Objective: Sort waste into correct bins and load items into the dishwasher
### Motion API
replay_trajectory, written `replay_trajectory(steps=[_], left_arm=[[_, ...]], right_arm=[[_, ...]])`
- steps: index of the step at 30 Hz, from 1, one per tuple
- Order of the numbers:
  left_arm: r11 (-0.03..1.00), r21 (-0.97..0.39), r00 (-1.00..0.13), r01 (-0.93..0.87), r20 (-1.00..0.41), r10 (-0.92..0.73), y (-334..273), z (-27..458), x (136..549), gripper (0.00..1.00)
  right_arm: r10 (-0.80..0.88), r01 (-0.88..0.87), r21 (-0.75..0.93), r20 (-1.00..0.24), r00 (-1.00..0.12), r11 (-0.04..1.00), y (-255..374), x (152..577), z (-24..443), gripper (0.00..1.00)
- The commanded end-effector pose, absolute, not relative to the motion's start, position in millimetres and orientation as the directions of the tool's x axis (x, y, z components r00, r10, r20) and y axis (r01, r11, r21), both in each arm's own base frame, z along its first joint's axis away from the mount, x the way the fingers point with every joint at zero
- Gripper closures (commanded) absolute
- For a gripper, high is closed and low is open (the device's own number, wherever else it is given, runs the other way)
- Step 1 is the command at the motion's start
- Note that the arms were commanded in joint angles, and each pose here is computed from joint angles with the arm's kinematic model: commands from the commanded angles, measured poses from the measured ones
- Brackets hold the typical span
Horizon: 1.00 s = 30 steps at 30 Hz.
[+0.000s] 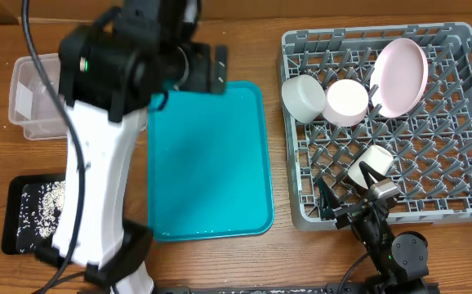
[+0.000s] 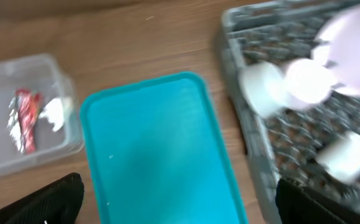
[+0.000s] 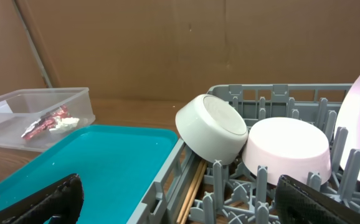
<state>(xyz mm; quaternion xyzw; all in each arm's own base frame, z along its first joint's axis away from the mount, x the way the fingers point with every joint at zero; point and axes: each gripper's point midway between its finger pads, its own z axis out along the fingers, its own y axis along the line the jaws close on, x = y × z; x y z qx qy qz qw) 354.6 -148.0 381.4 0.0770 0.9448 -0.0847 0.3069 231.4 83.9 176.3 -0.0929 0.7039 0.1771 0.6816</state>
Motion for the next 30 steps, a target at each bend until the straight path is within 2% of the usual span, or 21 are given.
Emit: replay_trajectory(steps=[1,7,18,21,24,28,30], left_arm=[[0.94,-0.061,-0.738,0.334,-0.637,0.221,-171,398,332,0.0],[0.906,-0.063,-0.716,0.419,-0.636,0.286,-199,398,316,0.0],[0.902,-0.081,-0.721,0.423,-0.633,0.281,-201,397,315,0.0],[0.92,-0.046,-0.709,0.39,-0.653,0.268,-191,400,325,0.0],[0.917,0.039,-0.629,0.396,-0.716,0.302,-189,415,340,0.0],[0.85,0.163,-0.433,0.502,-0.803,0.41,-204,451,345,0.0],[0.835,0.197,-0.373,0.514,-0.825,0.424,-204,466,343,0.0]], right_arm=[[0.119,-0.369,0.129,-0.992,-0.05,0.921,83,232,175,0.0],[0.119,-0.369,0.129,-0.992,-0.05,0.921,83,232,175,0.0],[0.119,-0.369,0.129,-0.992,-0.05,0.921,83,232,175,0.0],[0.119,-0.369,0.129,-0.992,-0.05,0.921,83,232,175,0.0],[0.119,-0.369,0.129,-0.992,-0.05,0.921,83,232,175,0.0],[0.119,-0.369,0.129,-0.992,-0.05,0.921,83,232,175,0.0],[0.119,-0.369,0.129,-0.992,-0.05,0.921,83,232,175,0.0]])
